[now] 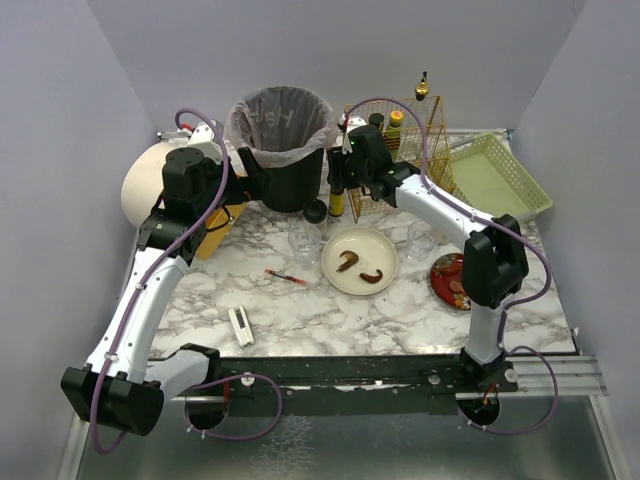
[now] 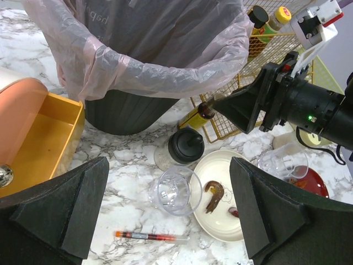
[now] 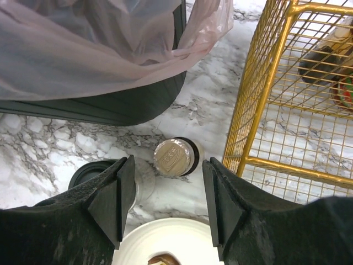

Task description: Clear the kitchen counter

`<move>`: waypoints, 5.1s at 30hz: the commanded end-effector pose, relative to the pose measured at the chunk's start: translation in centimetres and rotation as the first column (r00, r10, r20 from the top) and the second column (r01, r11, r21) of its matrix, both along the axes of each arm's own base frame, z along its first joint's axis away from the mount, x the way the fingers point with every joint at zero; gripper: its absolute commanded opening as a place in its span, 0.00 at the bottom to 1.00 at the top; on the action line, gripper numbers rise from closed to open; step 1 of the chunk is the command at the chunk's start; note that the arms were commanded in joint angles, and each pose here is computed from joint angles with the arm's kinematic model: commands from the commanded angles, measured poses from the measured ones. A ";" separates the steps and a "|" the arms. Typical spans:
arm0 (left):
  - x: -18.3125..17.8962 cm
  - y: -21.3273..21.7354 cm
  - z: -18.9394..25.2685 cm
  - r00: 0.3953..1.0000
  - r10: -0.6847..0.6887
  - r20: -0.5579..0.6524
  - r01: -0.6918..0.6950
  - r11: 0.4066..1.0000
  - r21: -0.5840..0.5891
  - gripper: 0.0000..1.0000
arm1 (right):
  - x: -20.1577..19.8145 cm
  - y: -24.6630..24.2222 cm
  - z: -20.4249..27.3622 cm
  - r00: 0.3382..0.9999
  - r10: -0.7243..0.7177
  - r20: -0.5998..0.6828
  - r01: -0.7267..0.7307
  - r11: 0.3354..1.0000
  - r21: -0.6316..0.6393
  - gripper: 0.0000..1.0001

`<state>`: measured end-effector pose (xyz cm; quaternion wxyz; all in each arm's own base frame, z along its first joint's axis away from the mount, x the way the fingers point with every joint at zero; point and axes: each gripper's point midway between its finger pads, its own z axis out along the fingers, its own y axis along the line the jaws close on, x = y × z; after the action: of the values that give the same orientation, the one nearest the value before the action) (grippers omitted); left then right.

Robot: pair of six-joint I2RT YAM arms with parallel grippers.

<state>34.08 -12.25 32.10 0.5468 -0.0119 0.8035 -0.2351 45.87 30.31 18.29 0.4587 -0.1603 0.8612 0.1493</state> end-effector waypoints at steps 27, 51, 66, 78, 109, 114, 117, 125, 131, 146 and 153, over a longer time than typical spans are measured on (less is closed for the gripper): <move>-0.6 0.3 -0.3 1.000 -0.003 -0.003 0.003 1.000 0.006 0.99 | 1.4 0.8 -0.9 1.000 0.015 0.018 -0.014 1.000 -0.027 0.26; 0.1 0.5 0.5 1.000 -0.001 0.003 0.001 0.999 0.038 0.99 | 0.1 -13.7 14.2 0.966 -0.206 0.158 0.193 0.976 0.098 0.00; -0.7 -0.9 1.1 0.994 -0.109 0.017 0.108 0.993 0.048 0.99 | 5.2 -24.1 16.9 0.861 -0.433 0.266 0.430 0.900 0.071 0.00; -1.3 -1.9 1.2 0.984 -0.179 0.021 0.178 0.983 0.043 0.99 | 8.8 -25.3 14.6 0.872 -0.414 0.263 0.417 0.908 0.047 0.00; -1.7 -2.3 0.3 0.979 -0.201 0.005 0.201 0.979 0.026 0.99 | 11.2 -24.7 1.7 0.932 -0.353 0.077 0.360 0.927 -0.106 0.03; -1.5 -2.3 0.2 0.980 -0.199 0.004 0.199 0.980 0.021 0.99 | 11.1 -24.8 0.5 0.934 -0.355 0.049 0.358 0.926 -0.122 0.18; -1.5 -2.4 0.0 0.980 -0.200 0.000 0.200 0.980 0.018 0.99 | 11.0 -24.8 0.0 0.934 -0.355 0.039 0.357 0.925 -0.127 0.27; -1.3 -2.5 -0.3 0.980 -0.201 -0.001 0.201 0.979 0.013 0.99 | 11.0 -24.6 1.4 0.936 -0.347 0.061 0.352 0.929 -0.110 0.62; -1.2 -2.6 -0.7 0.979 -0.201 -0.013 0.201 0.980 -0.002 0.99 | 10.6 -24.5 4.4 0.935 -0.341 0.100 0.349 0.933 -0.081 0.68; 0.5 -2.7 -1.7 0.986 -0.163 -0.035 0.162 0.986 -0.029 0.99 | 3.1 -25.0 10.2 0.881 -0.468 0.068 0.461 0.883 0.094 0.72; 0.8 -2.9 -2.0 0.988 -0.148 -0.031 0.146 0.987 -0.068 0.99 | -3.2 -26.0 7.4 0.831 -0.553 -0.060 0.556 0.825 0.102 0.79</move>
<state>34.48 -15.24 29.69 0.4983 0.0403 0.8158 -0.2907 46.27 5.22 28.97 0.5310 0.0685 0.8421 0.0650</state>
